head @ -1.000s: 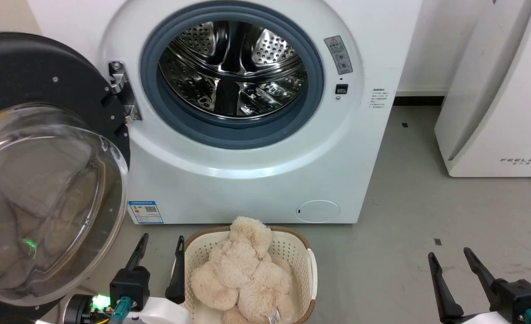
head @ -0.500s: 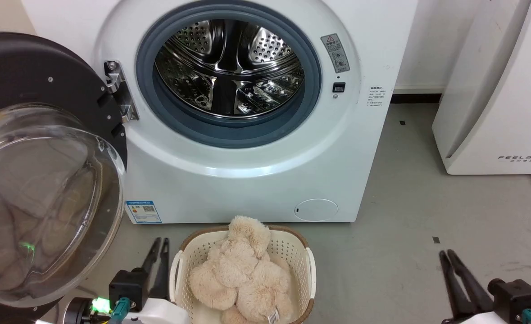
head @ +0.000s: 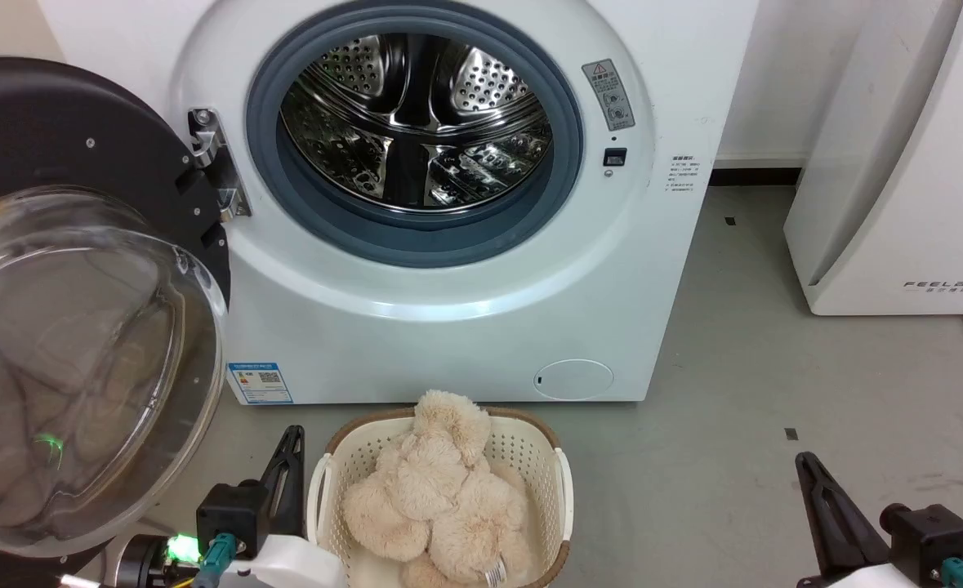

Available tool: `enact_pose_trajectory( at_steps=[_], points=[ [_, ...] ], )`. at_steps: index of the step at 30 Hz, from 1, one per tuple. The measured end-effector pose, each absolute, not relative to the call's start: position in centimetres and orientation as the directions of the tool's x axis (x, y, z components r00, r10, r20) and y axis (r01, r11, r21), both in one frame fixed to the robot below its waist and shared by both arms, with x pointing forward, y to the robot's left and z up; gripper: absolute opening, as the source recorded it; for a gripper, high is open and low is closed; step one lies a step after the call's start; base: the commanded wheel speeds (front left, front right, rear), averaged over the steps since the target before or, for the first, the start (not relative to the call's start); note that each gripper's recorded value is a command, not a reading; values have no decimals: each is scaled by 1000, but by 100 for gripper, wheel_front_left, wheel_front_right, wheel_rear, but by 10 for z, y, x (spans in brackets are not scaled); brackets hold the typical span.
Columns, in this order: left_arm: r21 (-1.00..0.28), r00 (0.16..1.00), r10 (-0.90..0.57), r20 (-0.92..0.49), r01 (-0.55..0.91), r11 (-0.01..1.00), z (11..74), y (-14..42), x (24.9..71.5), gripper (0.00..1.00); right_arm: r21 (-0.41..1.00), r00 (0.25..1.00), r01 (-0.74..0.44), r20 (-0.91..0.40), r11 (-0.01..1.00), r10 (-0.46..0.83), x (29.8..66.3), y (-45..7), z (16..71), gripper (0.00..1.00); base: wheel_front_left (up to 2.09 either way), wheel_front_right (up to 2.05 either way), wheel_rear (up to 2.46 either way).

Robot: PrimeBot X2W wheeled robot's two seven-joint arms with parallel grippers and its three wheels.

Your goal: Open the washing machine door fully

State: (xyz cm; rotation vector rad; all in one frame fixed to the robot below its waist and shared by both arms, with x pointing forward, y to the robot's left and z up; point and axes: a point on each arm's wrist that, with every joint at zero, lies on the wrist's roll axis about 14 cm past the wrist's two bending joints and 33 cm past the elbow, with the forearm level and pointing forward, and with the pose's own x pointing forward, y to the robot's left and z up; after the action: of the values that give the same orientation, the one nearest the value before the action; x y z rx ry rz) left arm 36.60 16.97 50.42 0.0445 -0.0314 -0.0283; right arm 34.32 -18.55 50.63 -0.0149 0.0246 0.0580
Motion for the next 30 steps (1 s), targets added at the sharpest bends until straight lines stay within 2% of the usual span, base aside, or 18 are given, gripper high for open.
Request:
enact_pose_trajectory(
  at_steps=[30],
  points=[
    [40,999,-26,34,24,999,514,170,371,0,-21,997,-76,-26,997,76,350,-179,510,0,0,0,0]
  ],
)
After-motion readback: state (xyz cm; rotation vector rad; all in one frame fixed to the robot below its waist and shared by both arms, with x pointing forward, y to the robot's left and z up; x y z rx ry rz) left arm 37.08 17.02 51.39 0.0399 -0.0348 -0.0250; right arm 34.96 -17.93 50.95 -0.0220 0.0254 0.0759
